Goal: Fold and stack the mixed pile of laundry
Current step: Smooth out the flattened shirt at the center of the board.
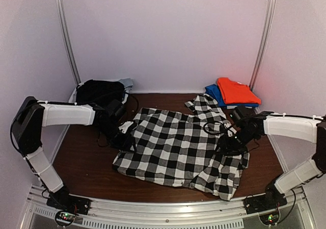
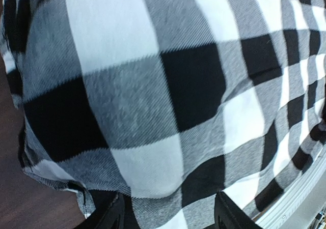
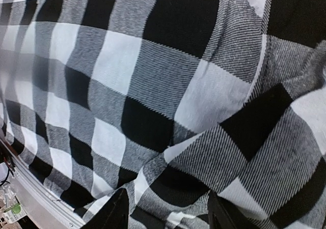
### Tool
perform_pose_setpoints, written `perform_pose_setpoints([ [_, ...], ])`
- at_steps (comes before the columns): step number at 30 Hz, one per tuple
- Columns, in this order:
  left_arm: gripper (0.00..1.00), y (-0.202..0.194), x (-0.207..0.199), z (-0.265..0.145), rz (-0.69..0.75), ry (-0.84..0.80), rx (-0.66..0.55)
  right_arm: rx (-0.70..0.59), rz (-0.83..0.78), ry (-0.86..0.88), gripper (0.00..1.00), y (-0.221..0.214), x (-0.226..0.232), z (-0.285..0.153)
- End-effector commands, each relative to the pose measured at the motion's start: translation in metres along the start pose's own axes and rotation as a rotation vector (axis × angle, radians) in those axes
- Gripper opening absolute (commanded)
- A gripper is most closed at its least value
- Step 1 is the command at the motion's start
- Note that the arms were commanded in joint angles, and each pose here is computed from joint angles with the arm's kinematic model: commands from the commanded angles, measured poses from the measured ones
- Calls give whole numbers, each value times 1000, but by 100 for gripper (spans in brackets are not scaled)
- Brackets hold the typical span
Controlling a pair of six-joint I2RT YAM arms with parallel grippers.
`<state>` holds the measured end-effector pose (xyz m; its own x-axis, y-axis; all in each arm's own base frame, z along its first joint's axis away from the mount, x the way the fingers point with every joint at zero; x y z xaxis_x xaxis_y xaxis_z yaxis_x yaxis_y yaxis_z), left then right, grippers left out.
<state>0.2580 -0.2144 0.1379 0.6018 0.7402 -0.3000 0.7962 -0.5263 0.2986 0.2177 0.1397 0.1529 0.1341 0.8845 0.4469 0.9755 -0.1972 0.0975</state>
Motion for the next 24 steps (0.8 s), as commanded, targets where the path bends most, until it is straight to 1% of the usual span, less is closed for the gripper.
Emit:
perform_pose_setpoints([
  [1,60,-34,8,13,-55,26,80,-18,-21,-40,53,27,1,31],
  [4,59,-54,11,18,-112,45,102,-3,-46,-44,52,55,10,54],
  [7,59,-60,13,22,-159,48,103,-21,-108,-35,52,92,35,55],
  [11,61,-49,15,27,-191,57,91,-93,-174,24,53,127,67,23],
  [14,64,-30,12,19,-179,54,52,-147,-196,65,55,131,76,-17],
  [16,68,-19,9,8,-160,58,7,-201,-167,59,61,128,66,-43],
  [19,75,-4,3,-14,-133,67,-55,-294,-60,18,68,132,29,-74],
  [22,80,4,0,-31,-116,92,-92,-338,60,-33,70,140,-16,-88],
  [24,83,8,-2,-39,-106,98,-111,-341,95,-58,70,145,-34,-89],
])
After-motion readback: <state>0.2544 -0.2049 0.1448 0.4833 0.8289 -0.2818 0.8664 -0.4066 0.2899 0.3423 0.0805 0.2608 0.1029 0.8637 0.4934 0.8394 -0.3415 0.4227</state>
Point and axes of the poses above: each gripper's point midway between its finger pads, its own z axis out along the fingers, its own x axis along the line the jaws close on, y = z × x, the point moved 9 cm from there along -z, back along the fingers, and after that the axes turned 12 degrees about z, right-handed, at the moved point
